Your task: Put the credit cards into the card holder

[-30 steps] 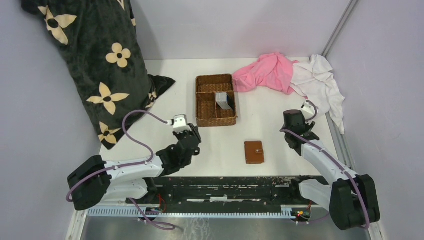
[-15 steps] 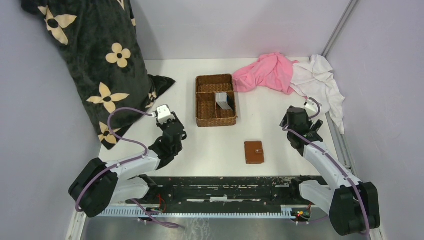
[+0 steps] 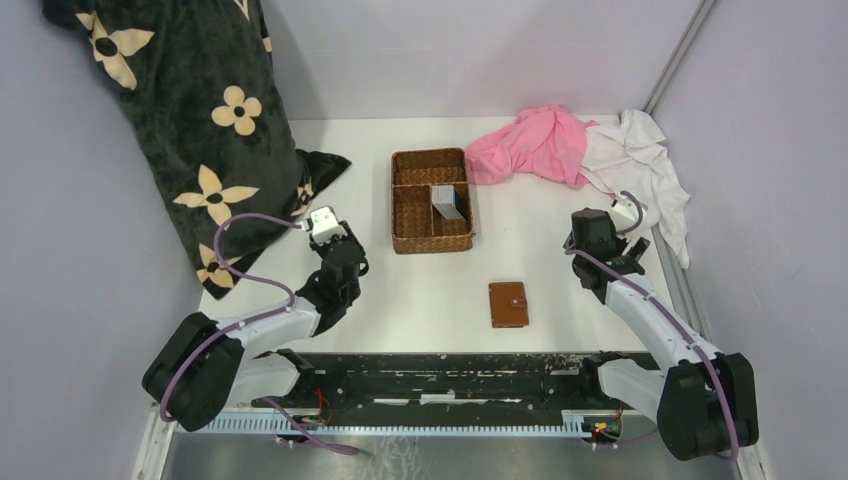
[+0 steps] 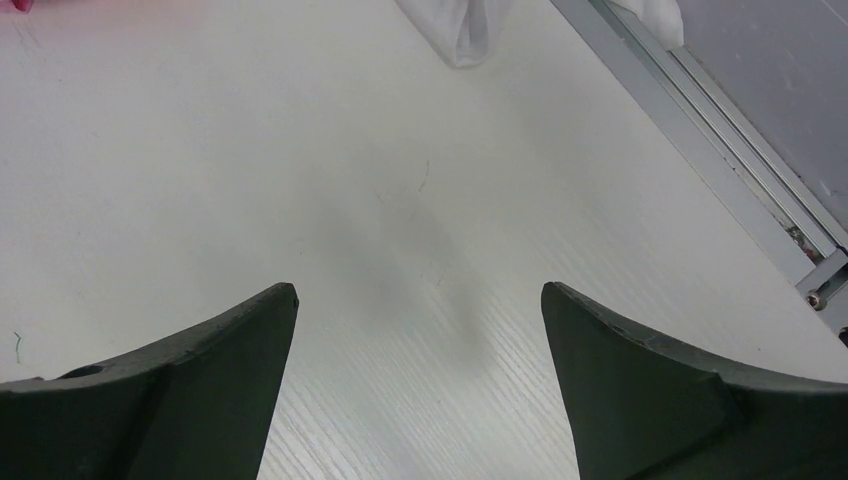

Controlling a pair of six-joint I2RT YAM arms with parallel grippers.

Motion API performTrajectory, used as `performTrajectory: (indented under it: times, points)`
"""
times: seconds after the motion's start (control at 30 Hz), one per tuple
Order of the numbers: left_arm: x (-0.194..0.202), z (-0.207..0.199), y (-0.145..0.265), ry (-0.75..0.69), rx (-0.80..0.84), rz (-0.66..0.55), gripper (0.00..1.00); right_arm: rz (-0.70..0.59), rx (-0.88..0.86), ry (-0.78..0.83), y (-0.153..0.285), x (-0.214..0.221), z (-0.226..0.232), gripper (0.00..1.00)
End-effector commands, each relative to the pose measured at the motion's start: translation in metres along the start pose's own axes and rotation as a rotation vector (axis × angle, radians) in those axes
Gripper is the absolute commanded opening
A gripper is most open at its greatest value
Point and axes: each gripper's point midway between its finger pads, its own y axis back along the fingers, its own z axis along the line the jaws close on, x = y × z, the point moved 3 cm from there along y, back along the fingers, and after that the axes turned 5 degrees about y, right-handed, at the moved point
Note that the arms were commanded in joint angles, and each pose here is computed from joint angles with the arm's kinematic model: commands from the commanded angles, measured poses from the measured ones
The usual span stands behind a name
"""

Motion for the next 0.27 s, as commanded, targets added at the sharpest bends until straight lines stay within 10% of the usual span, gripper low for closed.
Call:
performTrajectory:
  times: [0.0, 0.17, 0.23]
  points:
    - [-0.0021, 0.0009, -0.0032, 0.006, -0.008, -0.026, 0.45, -0.043, 0.035, -0.039, -0.0004, -0.0149, -0.0018, 0.99]
    - [-0.0024, 0.0020, -0.0022, 0.008, -0.007, -0.027, 0.54, -0.060, 0.016, -0.031, 0.0017, -0.0158, -0.0023, 0.99]
    - [-0.0041, 0.0021, -0.0016, 0.007, -0.006, -0.031, 0.99, -0.068, 0.019, -0.039, 0.0020, -0.0151, -0.0040, 0.99]
